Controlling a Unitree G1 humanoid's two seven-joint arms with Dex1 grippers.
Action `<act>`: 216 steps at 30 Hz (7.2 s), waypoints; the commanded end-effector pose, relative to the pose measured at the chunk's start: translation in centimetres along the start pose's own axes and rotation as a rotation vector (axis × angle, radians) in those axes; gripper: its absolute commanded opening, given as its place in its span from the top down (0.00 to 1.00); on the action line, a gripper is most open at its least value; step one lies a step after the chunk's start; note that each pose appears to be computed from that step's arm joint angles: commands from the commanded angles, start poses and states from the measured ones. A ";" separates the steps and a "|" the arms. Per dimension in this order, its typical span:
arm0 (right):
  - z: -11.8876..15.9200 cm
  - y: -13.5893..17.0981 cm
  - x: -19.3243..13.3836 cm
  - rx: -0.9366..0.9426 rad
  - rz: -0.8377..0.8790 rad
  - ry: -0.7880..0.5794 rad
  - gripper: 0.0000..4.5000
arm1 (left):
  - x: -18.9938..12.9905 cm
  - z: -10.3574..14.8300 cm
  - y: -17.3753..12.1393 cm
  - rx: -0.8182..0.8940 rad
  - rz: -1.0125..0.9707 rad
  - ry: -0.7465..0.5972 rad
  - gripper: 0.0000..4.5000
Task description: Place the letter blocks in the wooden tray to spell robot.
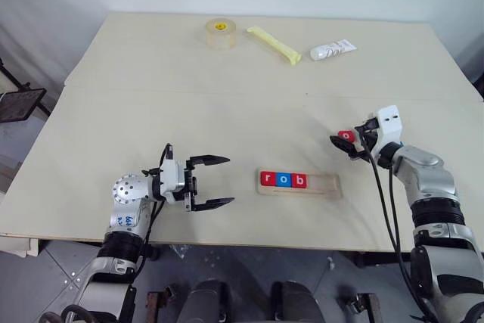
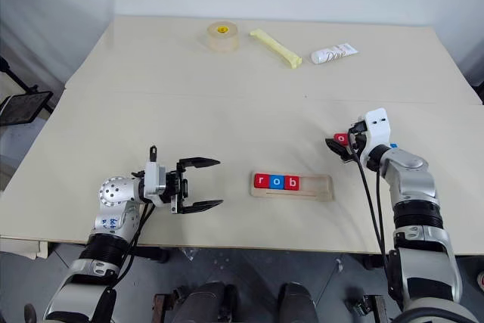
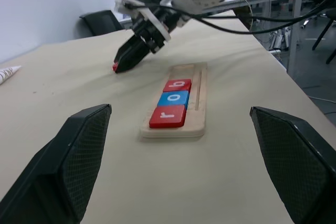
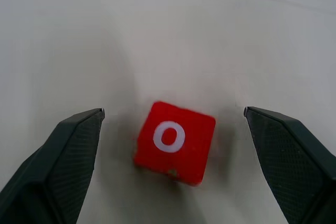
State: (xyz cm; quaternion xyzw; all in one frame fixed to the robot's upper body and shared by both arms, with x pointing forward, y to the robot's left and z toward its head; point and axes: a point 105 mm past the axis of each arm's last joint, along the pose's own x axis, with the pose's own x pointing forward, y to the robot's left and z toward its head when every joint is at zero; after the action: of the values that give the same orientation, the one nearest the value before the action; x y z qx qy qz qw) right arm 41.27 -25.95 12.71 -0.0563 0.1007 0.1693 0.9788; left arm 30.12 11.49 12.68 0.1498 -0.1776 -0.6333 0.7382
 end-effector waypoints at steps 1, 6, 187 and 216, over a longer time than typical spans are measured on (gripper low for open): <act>0.8 -0.3 -0.1 -0.023 -0.030 -0.037 0.01 | -0.1 0.4 -0.1 0.020 0.008 -0.003 0.00; 0.6 0.2 -0.1 -0.021 -0.040 -0.039 0.01 | 0.0 0.4 -0.1 0.019 0.010 -0.003 0.00; 3.3 1.7 -12.4 -0.415 0.293 0.129 0.01 | 0.3 -0.4 -0.3 -0.008 -0.036 -0.008 0.00; -1.2 -6.8 -13.8 -0.052 -0.120 0.067 0.01 | 0.1 0.2 0.2 -0.003 -0.087 -0.001 0.00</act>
State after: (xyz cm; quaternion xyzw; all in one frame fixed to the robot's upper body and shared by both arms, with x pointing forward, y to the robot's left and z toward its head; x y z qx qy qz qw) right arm 30.01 -36.58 15.10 -0.0870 0.1315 0.1209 0.9801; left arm 30.36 11.15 12.34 0.1484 -0.1593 -0.6690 0.7106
